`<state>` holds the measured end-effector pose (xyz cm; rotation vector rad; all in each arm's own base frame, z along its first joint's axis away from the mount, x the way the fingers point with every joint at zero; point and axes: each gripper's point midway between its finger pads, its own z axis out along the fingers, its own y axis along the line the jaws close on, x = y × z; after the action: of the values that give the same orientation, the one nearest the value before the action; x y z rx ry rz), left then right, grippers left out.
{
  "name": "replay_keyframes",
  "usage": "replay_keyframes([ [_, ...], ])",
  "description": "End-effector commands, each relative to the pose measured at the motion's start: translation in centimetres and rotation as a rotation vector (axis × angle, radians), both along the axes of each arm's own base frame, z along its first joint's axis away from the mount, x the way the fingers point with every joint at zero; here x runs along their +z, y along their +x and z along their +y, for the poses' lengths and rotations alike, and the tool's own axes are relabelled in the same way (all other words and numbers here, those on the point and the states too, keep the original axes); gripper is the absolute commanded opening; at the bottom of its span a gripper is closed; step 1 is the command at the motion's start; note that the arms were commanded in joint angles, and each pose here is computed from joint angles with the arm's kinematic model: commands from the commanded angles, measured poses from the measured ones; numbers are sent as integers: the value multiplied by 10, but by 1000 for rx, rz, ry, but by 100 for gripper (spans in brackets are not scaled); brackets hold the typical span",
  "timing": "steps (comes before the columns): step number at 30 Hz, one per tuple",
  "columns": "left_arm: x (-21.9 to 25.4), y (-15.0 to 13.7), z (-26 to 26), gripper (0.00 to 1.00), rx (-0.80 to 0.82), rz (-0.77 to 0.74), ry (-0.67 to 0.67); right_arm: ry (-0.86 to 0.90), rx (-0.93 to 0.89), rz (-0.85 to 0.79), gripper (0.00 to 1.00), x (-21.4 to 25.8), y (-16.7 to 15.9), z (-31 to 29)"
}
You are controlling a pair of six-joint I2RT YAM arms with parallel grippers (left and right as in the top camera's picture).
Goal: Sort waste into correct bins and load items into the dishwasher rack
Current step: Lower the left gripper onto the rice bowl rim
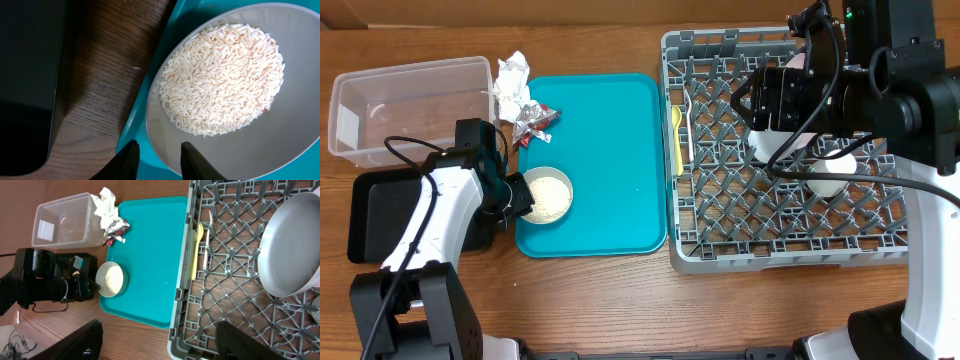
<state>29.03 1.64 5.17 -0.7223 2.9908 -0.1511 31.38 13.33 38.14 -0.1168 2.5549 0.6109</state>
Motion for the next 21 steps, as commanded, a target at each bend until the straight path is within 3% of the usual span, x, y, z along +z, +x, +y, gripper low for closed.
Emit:
replay_keyframes([
  [1, -10, -6, 3, 27, 24, 42, 11, 6, 11, -14, 75, 4, -3, 2],
  [4, -12, -7, -4, 20, -4, 50, -28, 5, 11, -14, 75, 4, -3, 2],
  [9, 13, -5, -6, 29, -74, 60, -38, 5, 11, -14, 76, 4, -3, 2],
  [15, 77, 23, -22, 49, -215, -38, -51, 6, 11, -15, 76, 4, -3, 2],
  [18, 76, 35, -50, 65, -349, -94, -55, 6, 11, -15, 76, 4, -3, 2],
  [21, 60, 36, -75, 71, -476, -96, -23, 6, 10, -14, 76, 4, -3, 2],
])
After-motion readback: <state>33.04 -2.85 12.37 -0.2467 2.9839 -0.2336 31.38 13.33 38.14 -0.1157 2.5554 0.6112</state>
